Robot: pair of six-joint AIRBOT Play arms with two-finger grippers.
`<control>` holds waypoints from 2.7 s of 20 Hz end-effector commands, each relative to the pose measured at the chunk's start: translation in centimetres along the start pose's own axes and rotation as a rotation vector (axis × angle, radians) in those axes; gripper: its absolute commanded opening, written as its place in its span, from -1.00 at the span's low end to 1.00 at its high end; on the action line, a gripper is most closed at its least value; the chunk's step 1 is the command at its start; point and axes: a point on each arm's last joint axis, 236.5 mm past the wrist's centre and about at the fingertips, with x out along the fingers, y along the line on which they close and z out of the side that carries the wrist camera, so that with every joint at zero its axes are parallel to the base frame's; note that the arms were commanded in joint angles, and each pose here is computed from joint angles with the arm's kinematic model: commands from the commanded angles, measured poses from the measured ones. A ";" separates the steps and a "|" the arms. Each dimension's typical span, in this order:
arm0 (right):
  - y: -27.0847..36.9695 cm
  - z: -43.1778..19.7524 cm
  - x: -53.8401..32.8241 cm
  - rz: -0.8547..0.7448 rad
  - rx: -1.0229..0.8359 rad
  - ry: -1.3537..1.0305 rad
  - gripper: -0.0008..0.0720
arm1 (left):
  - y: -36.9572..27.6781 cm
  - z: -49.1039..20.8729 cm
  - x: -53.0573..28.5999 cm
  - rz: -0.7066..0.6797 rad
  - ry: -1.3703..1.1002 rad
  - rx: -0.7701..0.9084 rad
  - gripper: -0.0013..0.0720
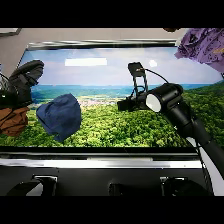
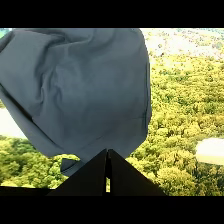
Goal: Fold the clothes and pants, and hang the long-sleeved shirts on hangers.
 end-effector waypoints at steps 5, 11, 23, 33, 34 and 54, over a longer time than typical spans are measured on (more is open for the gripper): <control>0.0 0.0 0.0 0.000 -0.001 0.000 -0.91 | 0.0 0.0 0.0 0.000 -0.001 0.000 -0.92; 0.0 0.0 0.0 0.000 -0.001 0.000 -0.91 | 0.0 0.0 0.0 0.000 -0.001 0.000 -0.92; 0.0 0.1 0.0 0.001 -0.001 -0.003 -0.91 | -0.1 0.7 0.0 -0.004 -0.031 0.000 -0.92; 0.2 0.4 0.0 0.005 -0.001 -0.018 -0.91 | 0.3 0.0 1.8 0.009 0.034 -0.031 1.00; 0.1 0.4 0.0 0.005 -0.001 -0.018 -0.91 | 1.1 -0.3 3.1 0.036 0.065 -0.033 1.00; 0.0 -0.2 0.0 -0.002 -0.001 0.009 -0.87 | -1.5 -8.4 21.7 -0.080 0.456 -0.171 -0.93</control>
